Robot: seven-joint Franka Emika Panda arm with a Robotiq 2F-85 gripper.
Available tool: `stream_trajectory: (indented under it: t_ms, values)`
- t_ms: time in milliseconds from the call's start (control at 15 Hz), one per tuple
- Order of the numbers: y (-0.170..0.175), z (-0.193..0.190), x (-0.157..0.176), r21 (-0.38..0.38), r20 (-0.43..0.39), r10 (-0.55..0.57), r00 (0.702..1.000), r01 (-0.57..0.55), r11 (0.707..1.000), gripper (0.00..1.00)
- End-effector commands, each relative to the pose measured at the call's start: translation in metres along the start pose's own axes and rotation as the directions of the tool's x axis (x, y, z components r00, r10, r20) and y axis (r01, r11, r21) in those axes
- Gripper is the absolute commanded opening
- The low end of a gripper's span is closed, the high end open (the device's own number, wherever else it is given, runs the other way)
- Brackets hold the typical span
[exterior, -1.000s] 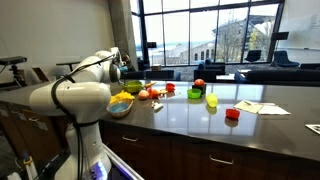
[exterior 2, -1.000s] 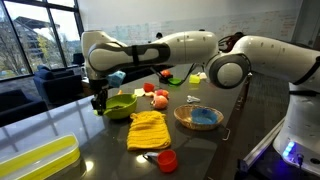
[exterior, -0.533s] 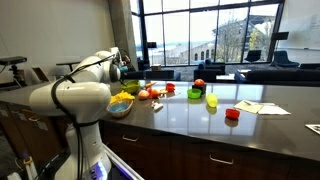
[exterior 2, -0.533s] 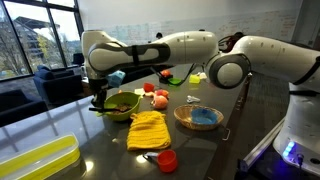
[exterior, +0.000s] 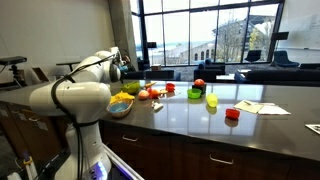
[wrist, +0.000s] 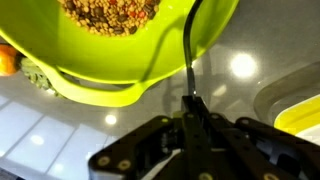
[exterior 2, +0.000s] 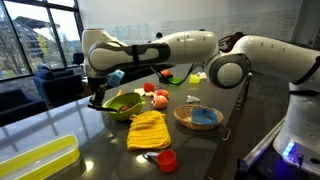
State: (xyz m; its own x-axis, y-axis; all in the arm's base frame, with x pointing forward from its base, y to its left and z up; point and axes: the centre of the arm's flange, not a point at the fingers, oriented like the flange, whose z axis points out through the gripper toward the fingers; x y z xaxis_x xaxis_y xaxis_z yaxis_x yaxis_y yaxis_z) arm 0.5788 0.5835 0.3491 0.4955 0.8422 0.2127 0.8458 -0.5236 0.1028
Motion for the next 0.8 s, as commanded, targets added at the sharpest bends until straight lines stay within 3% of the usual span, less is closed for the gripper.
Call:
stream_trajectory:
  t_ms: [0, 333, 533, 733]
  values:
    - [0.009, -0.009, 0.006, -0.05, -0.025, 0.008, 1.0, -0.01, 0.999, 0.01]
    - [0.032, -0.043, -0.024, -0.188, -0.163, 0.148, 0.975, -0.178, 0.966, 0.01]
    - [0.057, -0.054, -0.054, -0.149, -0.272, 0.281, 0.92, -0.329, 0.933, 0.01]
    - [0.084, -0.051, -0.07, -0.076, -0.365, 0.398, 0.842, -0.453, 0.888, 0.01]
